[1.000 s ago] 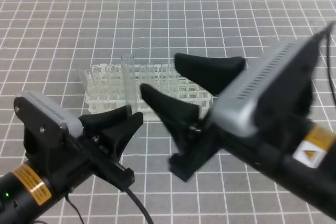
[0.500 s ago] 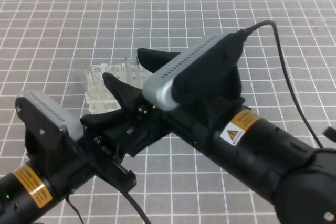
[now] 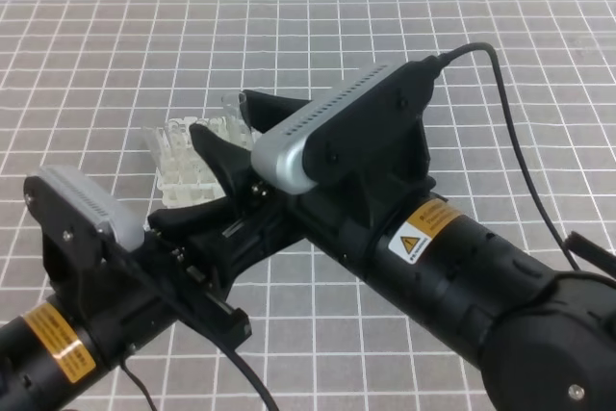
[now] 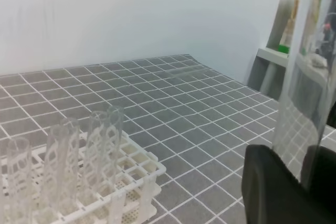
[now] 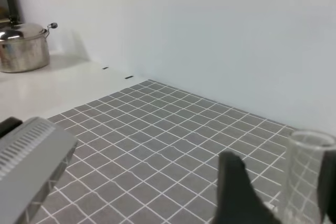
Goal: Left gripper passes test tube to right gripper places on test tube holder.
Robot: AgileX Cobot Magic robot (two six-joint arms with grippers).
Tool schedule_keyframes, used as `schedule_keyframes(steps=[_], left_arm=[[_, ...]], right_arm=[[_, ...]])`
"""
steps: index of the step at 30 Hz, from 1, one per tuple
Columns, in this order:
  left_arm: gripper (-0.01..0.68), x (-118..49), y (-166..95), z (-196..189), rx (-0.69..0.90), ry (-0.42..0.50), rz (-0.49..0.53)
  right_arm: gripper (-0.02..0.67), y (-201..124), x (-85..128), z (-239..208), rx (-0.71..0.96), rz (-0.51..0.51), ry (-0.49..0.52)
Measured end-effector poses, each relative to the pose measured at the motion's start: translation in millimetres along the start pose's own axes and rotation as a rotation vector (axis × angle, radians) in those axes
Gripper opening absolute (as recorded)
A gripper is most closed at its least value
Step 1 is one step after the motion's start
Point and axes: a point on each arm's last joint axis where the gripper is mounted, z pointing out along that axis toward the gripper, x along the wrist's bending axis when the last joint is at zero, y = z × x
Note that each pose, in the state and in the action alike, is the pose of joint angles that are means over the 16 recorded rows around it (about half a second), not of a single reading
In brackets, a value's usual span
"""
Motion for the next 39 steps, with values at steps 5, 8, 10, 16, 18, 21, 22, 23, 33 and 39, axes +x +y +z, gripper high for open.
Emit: schedule_keyframes(steps=[5,8,10,16,18,21,22,23,33,39], left_arm=[[0.007,-0.7,-0.3,0.1,0.003,-0.008,-0.017],[0.009,-1.2,-0.5,0.2,0.003,-0.014,-0.021],[0.008,-1.6,-0.2,0.3,0.0,-0.018,-0.023],[0.008,-2.1,0.4,0.4,-0.007,-0.025,-0.036],[0.007,-2.2,0.7,0.4,-0.01,-0.026,-0.043],[0.007,-2.3,0.9,0.3,-0.012,-0.027,-0.051],[0.007,-2.4,1.2,0.3,-0.014,-0.028,-0.053],[0.006,-2.5,1.4,0.2,-0.016,-0.029,-0.056],[0.012,-2.8,2.3,-0.2,-0.023,-0.031,-0.067],[0.026,-3.1,3.1,-0.7,-0.026,-0.033,-0.064]], right_arm=[[0.031,0.6,0.2,0.4,-0.005,0.015,0.001],[0.029,1.2,0.3,0.5,-0.008,0.023,0.001],[0.028,1.5,0.4,0.6,-0.01,0.028,0.002],[0.026,2.0,0.6,0.8,-0.012,0.036,0.004],[0.024,1.9,0.6,0.9,-0.012,0.035,0.004],[0.021,1.7,0.4,1.0,-0.012,0.033,0.003],[0.019,1.7,0.4,1.1,-0.012,0.033,0.002],[0.018,1.6,0.3,1.2,-0.013,0.032,0.002],[0.01,1.3,-0.1,1.5,-0.013,0.027,-0.001],[0.01,1.4,-0.1,1.2,-0.01,0.025,-0.002]])
